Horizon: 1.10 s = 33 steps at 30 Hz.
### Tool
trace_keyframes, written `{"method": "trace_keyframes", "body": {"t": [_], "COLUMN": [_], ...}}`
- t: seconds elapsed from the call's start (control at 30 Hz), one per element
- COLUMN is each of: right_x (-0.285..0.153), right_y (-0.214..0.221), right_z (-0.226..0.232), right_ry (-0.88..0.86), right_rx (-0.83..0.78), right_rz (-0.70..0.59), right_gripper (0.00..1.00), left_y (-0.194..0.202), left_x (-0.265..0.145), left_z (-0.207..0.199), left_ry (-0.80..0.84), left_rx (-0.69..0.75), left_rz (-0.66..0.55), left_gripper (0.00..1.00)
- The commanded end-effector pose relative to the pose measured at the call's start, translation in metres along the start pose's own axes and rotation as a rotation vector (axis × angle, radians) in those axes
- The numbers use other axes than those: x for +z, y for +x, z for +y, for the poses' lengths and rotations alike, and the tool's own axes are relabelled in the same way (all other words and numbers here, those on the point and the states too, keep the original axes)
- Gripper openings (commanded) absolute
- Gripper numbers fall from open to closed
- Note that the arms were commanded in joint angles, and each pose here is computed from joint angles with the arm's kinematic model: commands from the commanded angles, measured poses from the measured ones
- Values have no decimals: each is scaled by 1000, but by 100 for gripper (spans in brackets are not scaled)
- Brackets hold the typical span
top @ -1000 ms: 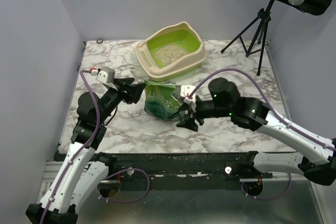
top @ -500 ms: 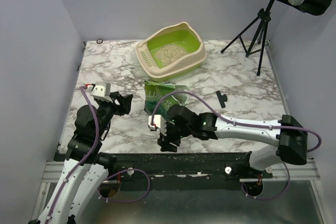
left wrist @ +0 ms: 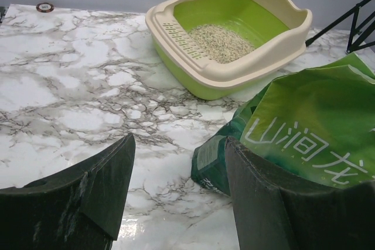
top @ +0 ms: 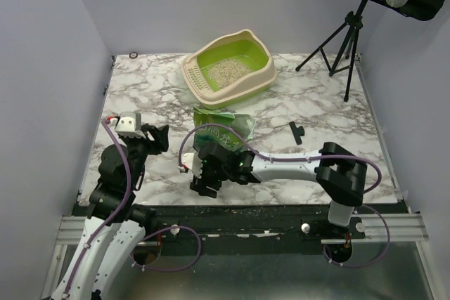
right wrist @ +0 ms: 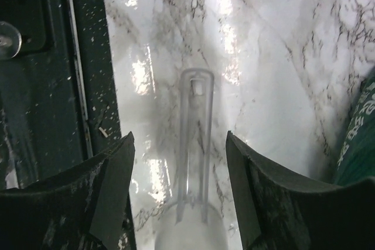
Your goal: Fill the litter box with clean litter
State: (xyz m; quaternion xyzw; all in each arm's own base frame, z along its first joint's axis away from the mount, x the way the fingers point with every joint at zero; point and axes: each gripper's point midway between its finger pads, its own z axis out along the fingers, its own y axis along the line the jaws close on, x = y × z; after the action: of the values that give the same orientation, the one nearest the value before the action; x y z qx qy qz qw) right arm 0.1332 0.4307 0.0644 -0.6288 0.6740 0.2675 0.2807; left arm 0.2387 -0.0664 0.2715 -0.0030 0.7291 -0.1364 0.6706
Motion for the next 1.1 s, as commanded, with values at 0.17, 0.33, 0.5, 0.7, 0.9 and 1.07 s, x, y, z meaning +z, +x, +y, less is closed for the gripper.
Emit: {"method": "trace_keyframes", "body": {"t": [0.17, 0.33, 0.5, 0.7, 0.9, 1.07], "right_x": [29, 39, 48, 51, 45, 23], "right_y": [-18, -7, 8, 13, 12, -13], "right_z": [-20, -20, -19, -21, -24, -27], "right_ry": [68, 58, 51, 67, 95, 123], "right_rx": [-61, -57, -47, -36, -21, -27], "right_rz": [-27, 0, 37, 52, 49, -15], "right_gripper": [72, 72, 71, 61, 20, 4], "left_y": [-1, -4, -5, -7, -9, -11], "left_x": [-4, -6, -8, -9, -11, -11], "left_z": [9, 11, 13, 13, 16, 15], "left_ry": [-48, -58, -69, -69, -86, -77], "left_rx": [6, 1, -5, -4, -10, -6], "left_rz": [-11, -26, -33, -39, -54, -59], "left_gripper": [70, 71, 70, 71, 71, 71]}}
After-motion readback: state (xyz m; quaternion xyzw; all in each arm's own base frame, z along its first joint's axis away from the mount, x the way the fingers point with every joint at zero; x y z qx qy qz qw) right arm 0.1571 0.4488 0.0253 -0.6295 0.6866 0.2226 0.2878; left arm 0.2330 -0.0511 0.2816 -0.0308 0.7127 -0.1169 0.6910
